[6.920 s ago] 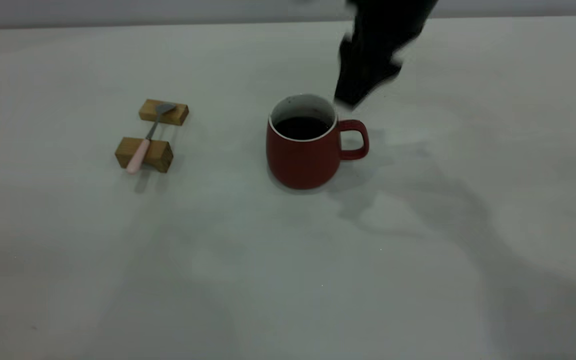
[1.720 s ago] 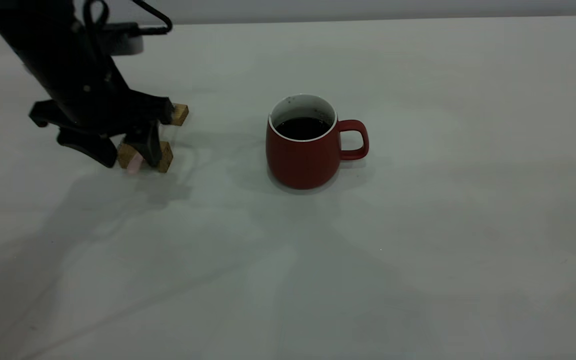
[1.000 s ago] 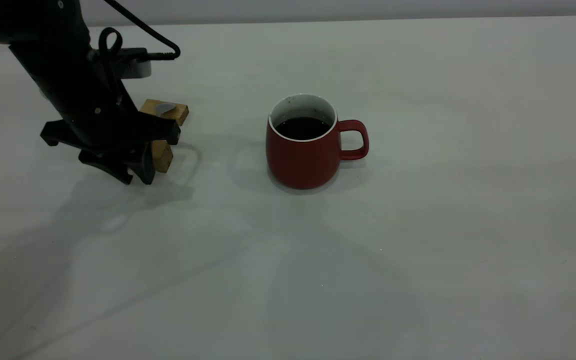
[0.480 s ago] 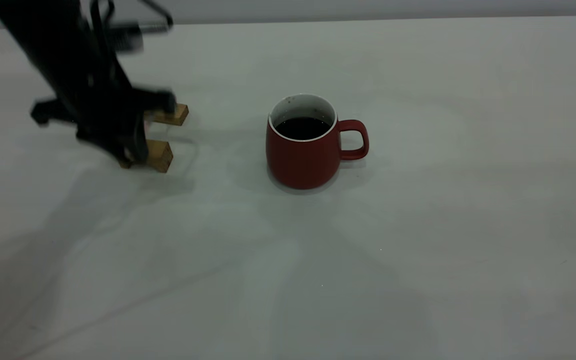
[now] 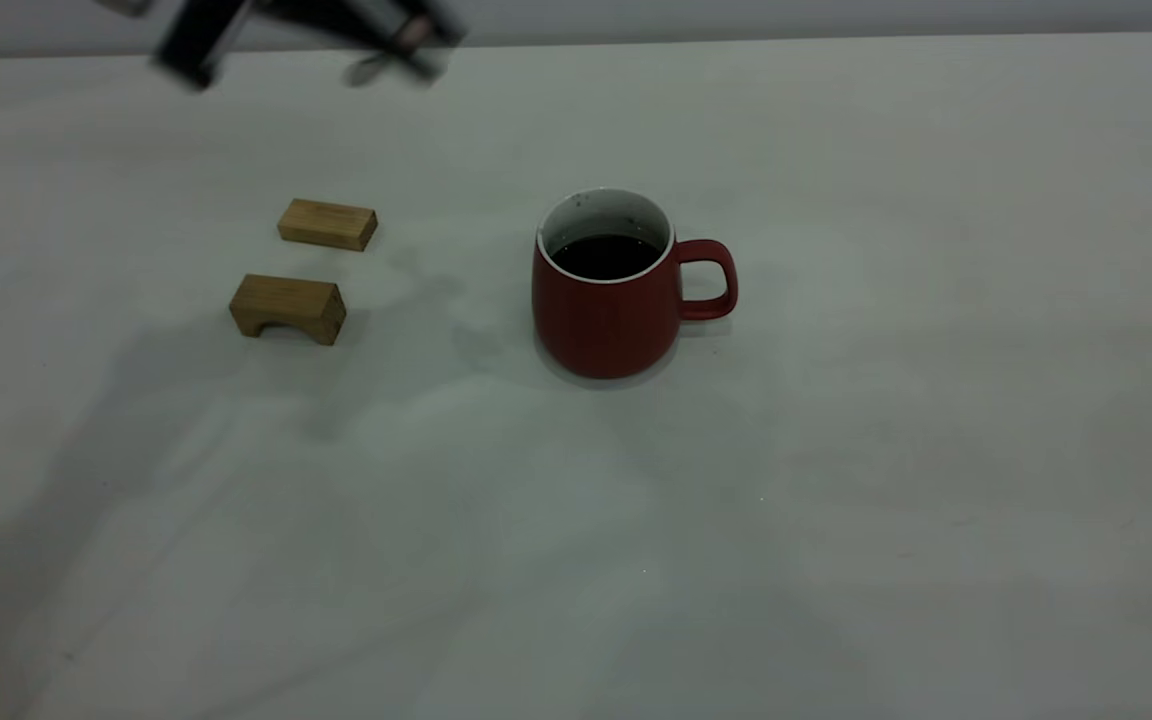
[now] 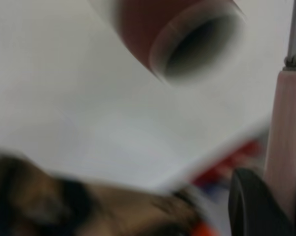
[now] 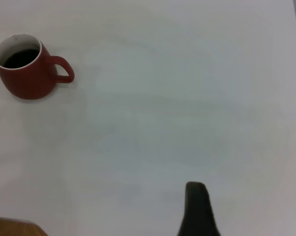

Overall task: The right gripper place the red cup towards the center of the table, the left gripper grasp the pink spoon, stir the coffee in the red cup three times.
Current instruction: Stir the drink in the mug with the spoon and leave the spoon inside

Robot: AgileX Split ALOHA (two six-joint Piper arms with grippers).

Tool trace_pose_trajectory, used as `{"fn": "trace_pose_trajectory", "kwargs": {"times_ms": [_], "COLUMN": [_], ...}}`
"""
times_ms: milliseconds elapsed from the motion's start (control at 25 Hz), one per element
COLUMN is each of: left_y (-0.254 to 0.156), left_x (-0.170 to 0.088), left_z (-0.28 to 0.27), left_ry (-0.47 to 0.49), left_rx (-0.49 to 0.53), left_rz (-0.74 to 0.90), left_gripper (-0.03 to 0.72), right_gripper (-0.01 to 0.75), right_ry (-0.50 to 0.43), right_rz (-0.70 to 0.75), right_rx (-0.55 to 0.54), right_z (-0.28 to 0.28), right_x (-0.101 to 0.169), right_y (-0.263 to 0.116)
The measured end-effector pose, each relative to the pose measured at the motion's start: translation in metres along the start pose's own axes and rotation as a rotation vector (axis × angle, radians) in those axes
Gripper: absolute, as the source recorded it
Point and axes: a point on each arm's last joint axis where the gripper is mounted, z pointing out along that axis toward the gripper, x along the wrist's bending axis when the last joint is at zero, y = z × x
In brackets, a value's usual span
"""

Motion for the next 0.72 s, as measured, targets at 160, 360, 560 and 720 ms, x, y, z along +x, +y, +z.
{"fn": "trace_pose_trajectory", "kwargs": {"times_ms": [160, 360, 560, 720], "left_y": [-0.017, -0.023, -0.011, 0.004], "left_x": [-0.019, -0.025, -0.017, -0.007], "left_z": [-0.003, 0.014, 0.046, 0.066], "left_ry": [-0.191, -0.243, -0.228, -0.205], "left_rx": [0.214, 0.362, 0.419, 0.422], "left_rz": [-0.245, -0.432, -0.587, -0.661], "left_gripper": [0.162, 0.162, 0.162, 0.162], "right_gripper": [0.582, 0.582, 0.582, 0.582], "right_ry": [0.000, 0.000, 0.000, 0.000], "right_rz": [0.000, 0.000, 0.000, 0.000], "right_rx": [0.000, 0.000, 0.000, 0.000], "right_z": [0.000, 0.000, 0.000, 0.000], "right_x": [0.000, 0.000, 0.000, 0.000], "right_y": [0.000, 0.000, 0.000, 0.000]}}
